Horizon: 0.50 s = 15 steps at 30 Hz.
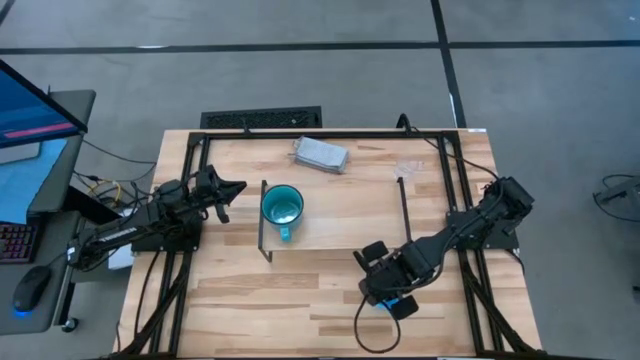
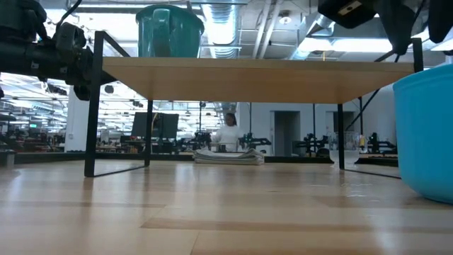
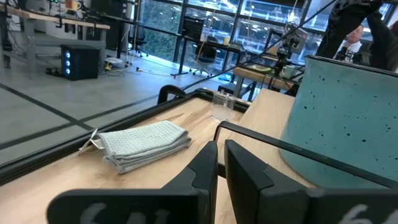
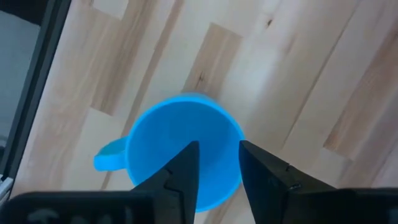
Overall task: Stack small to large cups/mugs on shelf
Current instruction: Put the light blue mug on the shelf
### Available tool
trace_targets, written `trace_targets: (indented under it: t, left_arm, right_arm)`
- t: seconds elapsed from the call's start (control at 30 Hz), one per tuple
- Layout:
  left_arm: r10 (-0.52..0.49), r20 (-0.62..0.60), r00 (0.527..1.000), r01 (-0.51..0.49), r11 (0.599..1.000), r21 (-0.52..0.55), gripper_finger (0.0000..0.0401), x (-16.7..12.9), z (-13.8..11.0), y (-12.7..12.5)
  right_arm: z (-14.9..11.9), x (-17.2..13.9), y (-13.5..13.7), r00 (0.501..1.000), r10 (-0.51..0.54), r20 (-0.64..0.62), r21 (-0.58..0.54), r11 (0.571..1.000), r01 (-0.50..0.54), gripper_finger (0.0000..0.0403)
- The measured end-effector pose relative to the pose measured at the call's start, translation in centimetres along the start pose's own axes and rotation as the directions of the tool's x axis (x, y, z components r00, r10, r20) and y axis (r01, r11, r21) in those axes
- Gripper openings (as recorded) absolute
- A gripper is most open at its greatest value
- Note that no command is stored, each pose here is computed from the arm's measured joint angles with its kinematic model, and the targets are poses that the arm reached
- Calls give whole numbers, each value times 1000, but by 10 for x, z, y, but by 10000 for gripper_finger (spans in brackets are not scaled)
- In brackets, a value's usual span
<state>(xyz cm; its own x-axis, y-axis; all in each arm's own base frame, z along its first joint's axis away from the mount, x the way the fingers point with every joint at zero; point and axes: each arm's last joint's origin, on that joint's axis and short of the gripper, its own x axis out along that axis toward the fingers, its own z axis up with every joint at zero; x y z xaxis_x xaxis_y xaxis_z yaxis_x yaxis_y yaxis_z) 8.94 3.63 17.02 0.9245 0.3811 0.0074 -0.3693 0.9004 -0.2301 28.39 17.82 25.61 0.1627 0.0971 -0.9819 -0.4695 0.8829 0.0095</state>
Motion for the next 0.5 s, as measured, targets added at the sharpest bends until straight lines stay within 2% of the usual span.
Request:
trace_targets:
  t: [0.5]
  left_arm:
    - [-1, 0, 1000, 1, 1000, 0, 19, 0, 0, 0]
  right_arm:
    - [1, 2, -2, 999, -48, 5, 0, 999, 48, 132]
